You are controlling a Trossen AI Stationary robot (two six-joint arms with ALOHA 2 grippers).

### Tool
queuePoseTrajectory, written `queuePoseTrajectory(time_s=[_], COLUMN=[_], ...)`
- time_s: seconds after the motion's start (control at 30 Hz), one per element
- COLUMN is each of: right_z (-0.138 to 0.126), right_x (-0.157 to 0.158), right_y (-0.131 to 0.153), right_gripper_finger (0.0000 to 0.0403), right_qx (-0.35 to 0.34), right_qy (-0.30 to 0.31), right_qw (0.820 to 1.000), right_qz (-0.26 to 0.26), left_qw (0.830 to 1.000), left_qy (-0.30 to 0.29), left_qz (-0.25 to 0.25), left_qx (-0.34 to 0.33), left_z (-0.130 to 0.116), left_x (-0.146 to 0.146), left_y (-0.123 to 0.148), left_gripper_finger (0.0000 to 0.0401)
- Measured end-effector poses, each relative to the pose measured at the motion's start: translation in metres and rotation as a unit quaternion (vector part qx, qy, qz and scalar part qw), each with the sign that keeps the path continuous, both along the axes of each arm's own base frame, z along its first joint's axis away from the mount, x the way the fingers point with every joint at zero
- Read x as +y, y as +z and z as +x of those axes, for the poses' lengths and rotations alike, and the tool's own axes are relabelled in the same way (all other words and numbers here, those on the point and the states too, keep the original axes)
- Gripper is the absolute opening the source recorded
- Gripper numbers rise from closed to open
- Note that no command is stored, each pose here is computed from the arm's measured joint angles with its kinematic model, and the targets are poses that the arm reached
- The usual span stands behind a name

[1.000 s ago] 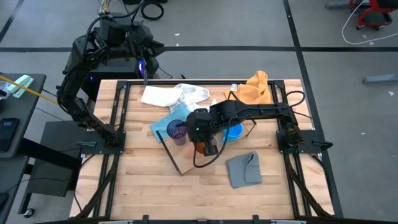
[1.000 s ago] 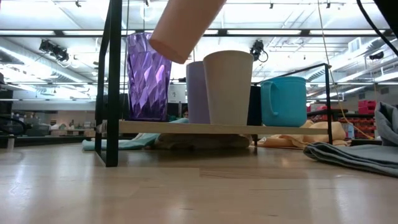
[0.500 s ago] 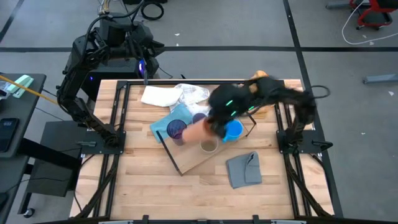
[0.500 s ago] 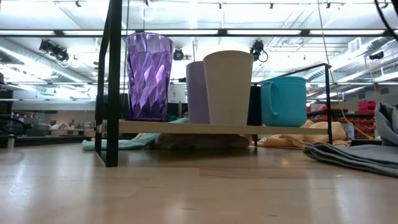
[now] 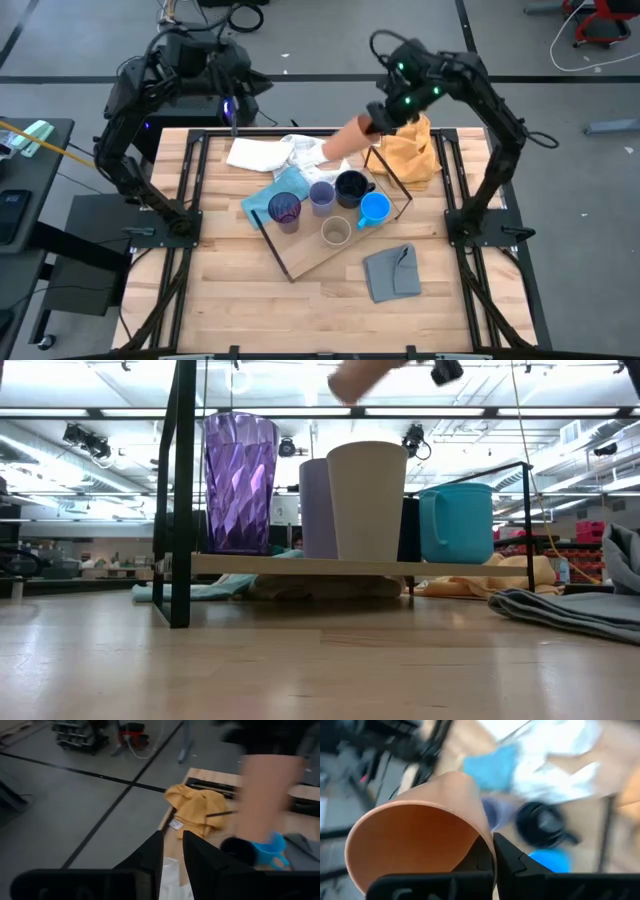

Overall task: Stack small to large cups/mugs on shelf
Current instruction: Put the orange cup on the shelf

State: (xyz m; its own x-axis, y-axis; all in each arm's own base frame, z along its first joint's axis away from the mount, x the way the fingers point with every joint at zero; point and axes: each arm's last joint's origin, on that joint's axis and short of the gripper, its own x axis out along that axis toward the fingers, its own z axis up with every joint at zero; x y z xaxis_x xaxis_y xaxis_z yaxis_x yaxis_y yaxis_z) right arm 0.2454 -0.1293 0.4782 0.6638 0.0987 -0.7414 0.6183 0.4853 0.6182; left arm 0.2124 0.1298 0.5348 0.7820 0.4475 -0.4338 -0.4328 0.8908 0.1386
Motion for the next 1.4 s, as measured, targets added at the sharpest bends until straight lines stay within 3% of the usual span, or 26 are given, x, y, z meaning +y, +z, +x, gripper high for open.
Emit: queuePoseTrajectory(time_s=[0.13, 0.5, 0.63, 0.83, 1.07, 1.4], right_z=[0.004, 0.038, 0.033, 0.019, 0.022, 0.024], right_x=[-0.030, -0.059, -0.057, -0.057, -0.053, -0.051], right_y=[-0.014, -0.054, -0.048, -0.038, -0.038, -0.038], right_gripper_finger=[0.0000, 0.0000, 0.0000, 0.0000, 0.0000, 0.0000], right_qx=[0.047, 0.128, 0.148, 0.137, 0.168, 0.169], right_qy=[-0.042, -0.035, -0.044, -0.060, -0.065, -0.061], right_qw=[0.997, 0.988, 0.979, 0.979, 0.965, 0.965], right_qz=[-0.051, -0.077, -0.131, -0.141, -0.190, -0.193], left_qw=[0.999, 0.996, 0.995, 0.994, 0.987, 0.967], left_qy=[-0.032, -0.070, -0.062, -0.044, 0.000, -0.001], left_qz=[-0.009, -0.033, -0.057, -0.086, -0.159, -0.255], left_qx=[0.009, 0.040, 0.044, 0.046, -0.006, -0.015], left_z=[0.017, 0.053, 0.065, 0.084, 0.115, 0.154], left_x=[-0.009, -0.022, -0.021, -0.016, -0.006, 0.006], left_y=[-0.006, -0.023, -0.031, -0.043, -0.057, -0.089], left_gripper_finger=[0.0081, 0.0081, 0.0078, 0.0090, 0.0109, 0.0130])
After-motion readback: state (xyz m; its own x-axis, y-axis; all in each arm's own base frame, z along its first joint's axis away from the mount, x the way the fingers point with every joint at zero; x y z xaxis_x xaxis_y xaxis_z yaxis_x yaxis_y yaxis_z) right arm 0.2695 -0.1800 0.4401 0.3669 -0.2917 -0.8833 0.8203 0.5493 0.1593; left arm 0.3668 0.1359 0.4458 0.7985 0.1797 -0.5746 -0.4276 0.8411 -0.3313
